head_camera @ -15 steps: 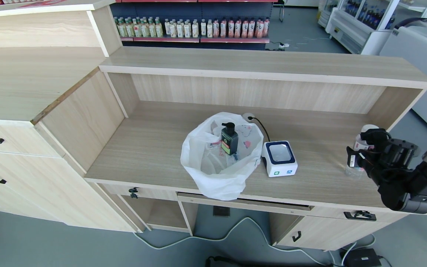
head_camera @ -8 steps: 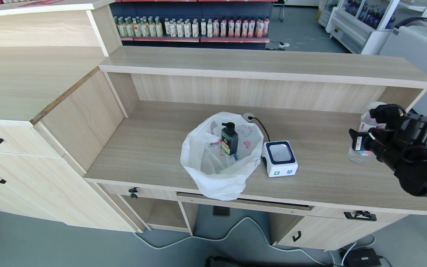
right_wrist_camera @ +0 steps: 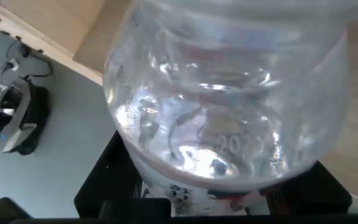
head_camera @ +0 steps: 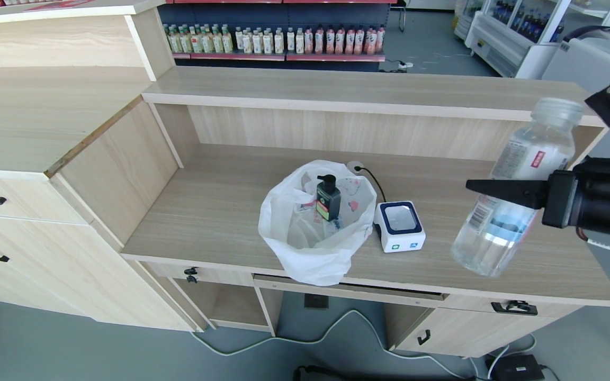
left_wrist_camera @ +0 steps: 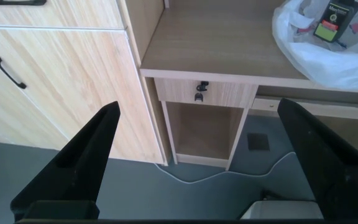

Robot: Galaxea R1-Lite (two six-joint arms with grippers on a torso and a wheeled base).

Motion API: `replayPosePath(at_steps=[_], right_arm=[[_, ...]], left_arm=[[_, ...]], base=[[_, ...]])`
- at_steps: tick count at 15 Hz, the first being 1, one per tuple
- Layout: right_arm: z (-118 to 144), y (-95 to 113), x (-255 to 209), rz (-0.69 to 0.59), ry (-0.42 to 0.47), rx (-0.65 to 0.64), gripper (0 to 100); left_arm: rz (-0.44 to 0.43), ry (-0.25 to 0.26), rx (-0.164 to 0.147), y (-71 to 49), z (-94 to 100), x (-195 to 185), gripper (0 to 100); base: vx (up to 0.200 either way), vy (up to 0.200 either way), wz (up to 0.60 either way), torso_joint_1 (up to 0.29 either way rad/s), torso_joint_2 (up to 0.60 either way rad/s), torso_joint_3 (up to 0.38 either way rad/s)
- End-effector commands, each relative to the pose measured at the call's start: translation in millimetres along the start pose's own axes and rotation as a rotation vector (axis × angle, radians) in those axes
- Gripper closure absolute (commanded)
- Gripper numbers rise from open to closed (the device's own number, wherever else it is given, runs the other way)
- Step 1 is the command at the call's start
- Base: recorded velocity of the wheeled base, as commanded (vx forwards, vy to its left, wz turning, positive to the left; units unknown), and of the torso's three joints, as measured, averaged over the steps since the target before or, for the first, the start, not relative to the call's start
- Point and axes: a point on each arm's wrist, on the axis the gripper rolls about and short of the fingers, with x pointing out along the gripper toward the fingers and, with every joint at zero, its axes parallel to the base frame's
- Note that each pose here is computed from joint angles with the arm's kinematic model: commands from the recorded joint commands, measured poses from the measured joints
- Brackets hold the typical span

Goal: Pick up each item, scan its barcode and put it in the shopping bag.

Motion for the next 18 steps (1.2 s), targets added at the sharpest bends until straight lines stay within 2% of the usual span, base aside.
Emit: replayPosePath(at_steps=[1,3,5,7,15,18], right_arm=[[3.5,42.3,-44.6,0.198,-0.032,0.030,100],[6.9,58.4,-62.5,0.307,0.019,0.093,100],[14.1,66.0,-67.8,0.383,0.013,0.098,100],[20.7,70.5,-70.0,0.416,-0.001,0.095,100],[20.1,87.8,-88.1,0.583,0.006,0.065,100],[19.9,89.5,-96.5,0.603,0.017,0.065,100]], left_arm=[[0.001,0.000,0.000,0.0,-0.2,0.0,0],[0.001,0.000,0.000,0.0,-0.2,0.0,0],[0.001,0.000,0.000,0.0,-0.2,0.0,0],[0.001,-0.001,0.000,0.0,0.2,-0.1,0],[0.003,0.002,0.000,-0.1,-0.4,0.0,0],[0.001,0.000,0.000,0.0,-0.2,0.0,0]], base=[[0.000,0.000,0.00,0.000,0.00,0.000],[0.000,0.000,0.00,0.000,0.00,0.000],[0.000,0.000,0.00,0.000,0.00,0.000],[0.000,0.000,0.00,0.000,0.00,0.000],[0.000,0.000,0.00,0.000,0.00,0.000],[0.000,0.000,0.00,0.000,0.00,0.000]])
